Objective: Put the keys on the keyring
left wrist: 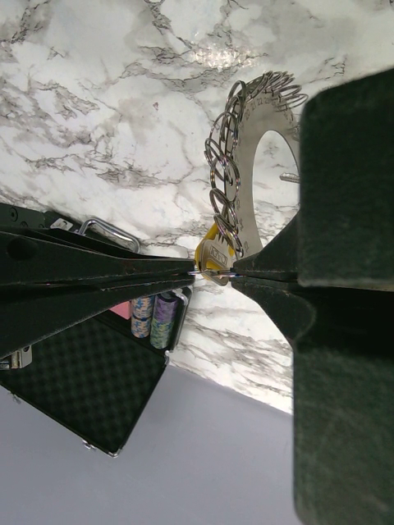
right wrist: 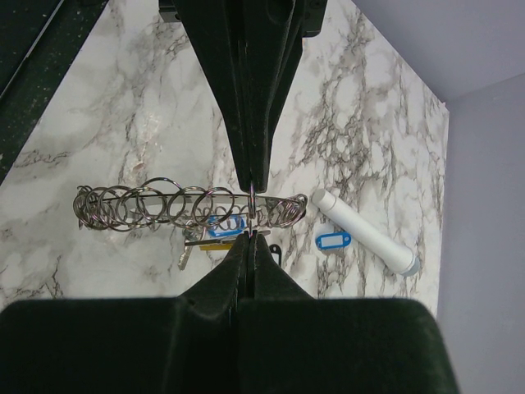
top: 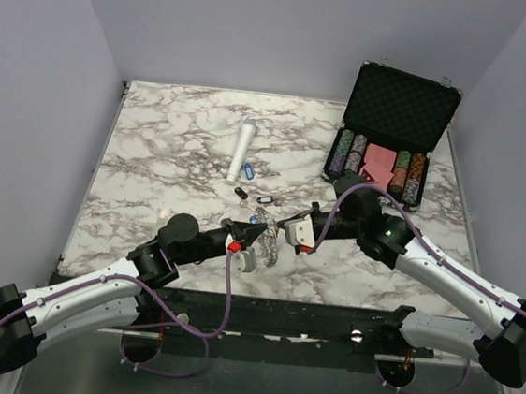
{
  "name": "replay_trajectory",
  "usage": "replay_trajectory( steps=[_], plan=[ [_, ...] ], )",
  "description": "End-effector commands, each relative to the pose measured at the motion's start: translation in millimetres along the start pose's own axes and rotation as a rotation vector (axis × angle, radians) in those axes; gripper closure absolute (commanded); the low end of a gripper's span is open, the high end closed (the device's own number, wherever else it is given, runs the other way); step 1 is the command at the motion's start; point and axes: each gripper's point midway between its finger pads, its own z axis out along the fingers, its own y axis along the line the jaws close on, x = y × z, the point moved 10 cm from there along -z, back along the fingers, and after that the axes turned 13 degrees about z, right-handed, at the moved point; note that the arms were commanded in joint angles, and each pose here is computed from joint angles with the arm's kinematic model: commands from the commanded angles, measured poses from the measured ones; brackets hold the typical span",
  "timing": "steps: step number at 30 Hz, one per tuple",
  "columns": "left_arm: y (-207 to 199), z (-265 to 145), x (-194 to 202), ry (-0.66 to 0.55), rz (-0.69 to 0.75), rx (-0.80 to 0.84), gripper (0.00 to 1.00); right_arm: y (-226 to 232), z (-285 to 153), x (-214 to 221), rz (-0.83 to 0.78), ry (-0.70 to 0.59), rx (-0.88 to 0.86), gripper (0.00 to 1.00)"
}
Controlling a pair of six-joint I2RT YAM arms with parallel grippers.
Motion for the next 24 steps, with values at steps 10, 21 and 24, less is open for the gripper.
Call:
replay_trajectory(
  steps=[10, 21, 24],
  plan=[
    [14.2, 1.2, -11.4, -0.056, 0.030, -0.046, 1.00, -6.3, 2.6, -10.6, -0.035, -0.036, 0.002, 1.00],
    [13.6, 1.5, -11.6, -0.057, 0.029, -0.040, 1.00, -7.1, 1.9, -11.0, -0.036, -0.032, 0.009, 1.00],
    [13.6, 1.8, -11.7, -0.057, 0.028, -0.038, 1.00, -7.6, 2.2, -11.2, -0.038, -0.030, 0.011, 1.00]
  ],
)
